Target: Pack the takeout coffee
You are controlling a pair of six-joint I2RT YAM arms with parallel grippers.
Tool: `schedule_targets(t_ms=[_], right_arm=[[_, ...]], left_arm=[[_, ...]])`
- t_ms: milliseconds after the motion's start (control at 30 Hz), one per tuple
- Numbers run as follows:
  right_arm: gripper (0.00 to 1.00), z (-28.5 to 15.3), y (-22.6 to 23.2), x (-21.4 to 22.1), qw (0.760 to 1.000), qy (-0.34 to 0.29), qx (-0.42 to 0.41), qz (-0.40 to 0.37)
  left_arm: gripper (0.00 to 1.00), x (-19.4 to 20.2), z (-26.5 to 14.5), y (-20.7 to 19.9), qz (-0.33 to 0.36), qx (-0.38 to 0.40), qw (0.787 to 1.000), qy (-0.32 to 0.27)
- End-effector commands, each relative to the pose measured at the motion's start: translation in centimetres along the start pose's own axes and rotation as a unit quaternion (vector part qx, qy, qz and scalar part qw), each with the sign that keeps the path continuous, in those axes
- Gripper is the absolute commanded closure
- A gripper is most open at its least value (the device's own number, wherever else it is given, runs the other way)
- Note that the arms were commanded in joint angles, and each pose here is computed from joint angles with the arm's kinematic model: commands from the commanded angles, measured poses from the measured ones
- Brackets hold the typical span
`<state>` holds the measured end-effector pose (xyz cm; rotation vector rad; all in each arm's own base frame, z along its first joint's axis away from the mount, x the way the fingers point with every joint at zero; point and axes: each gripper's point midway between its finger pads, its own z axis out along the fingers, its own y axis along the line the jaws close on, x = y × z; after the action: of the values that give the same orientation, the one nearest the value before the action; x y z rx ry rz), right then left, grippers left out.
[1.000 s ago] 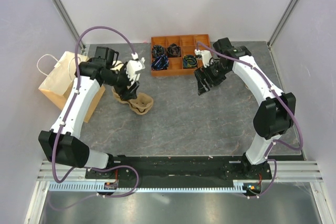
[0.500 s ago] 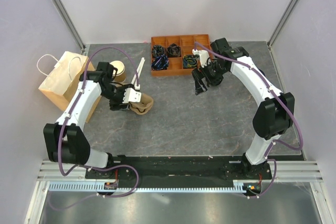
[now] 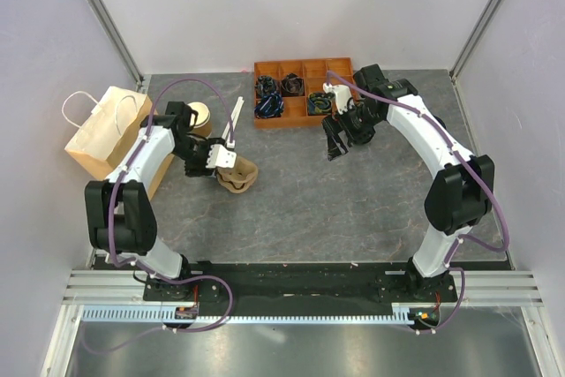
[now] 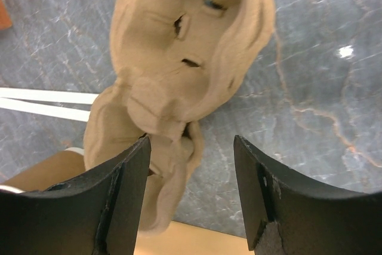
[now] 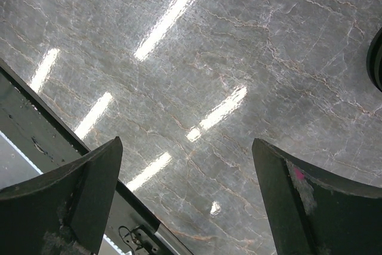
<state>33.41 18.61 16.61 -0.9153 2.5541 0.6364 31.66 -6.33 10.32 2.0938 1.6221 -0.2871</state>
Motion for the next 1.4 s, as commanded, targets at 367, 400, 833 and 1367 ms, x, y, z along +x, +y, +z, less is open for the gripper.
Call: schedule_targets(t_ms=[367, 400, 833, 1367], right_arm=[[0.02, 0.5, 0.1, -1.2, 1.000, -0.009, -0.007, -0.001], [0.02, 0.4, -0.1, -1.2, 1.000, -0.009, -0.006, 0.000], [0.02, -0.6, 0.4, -2.5, 1.000, -0.028, -0.006, -0.008], [0.03, -3.3, 4.3, -3.9, 0.992, -0.079, -0.092, 0.018]], left_arm=[[0.53, 2.6, 0.6, 3.0, 0.016, -0.033, 0.999, 0.026], [0.57, 2.6, 0.5, 3.1, 0.018, -0.035, 0.999, 0.026], [0.98, -1.1, -4.2, 4.5, 0.074, -0.103, 0.992, 0.011], [0.98, -17.9, -4.0, 3.1, 0.261, -0.174, 0.943, -0.112]])
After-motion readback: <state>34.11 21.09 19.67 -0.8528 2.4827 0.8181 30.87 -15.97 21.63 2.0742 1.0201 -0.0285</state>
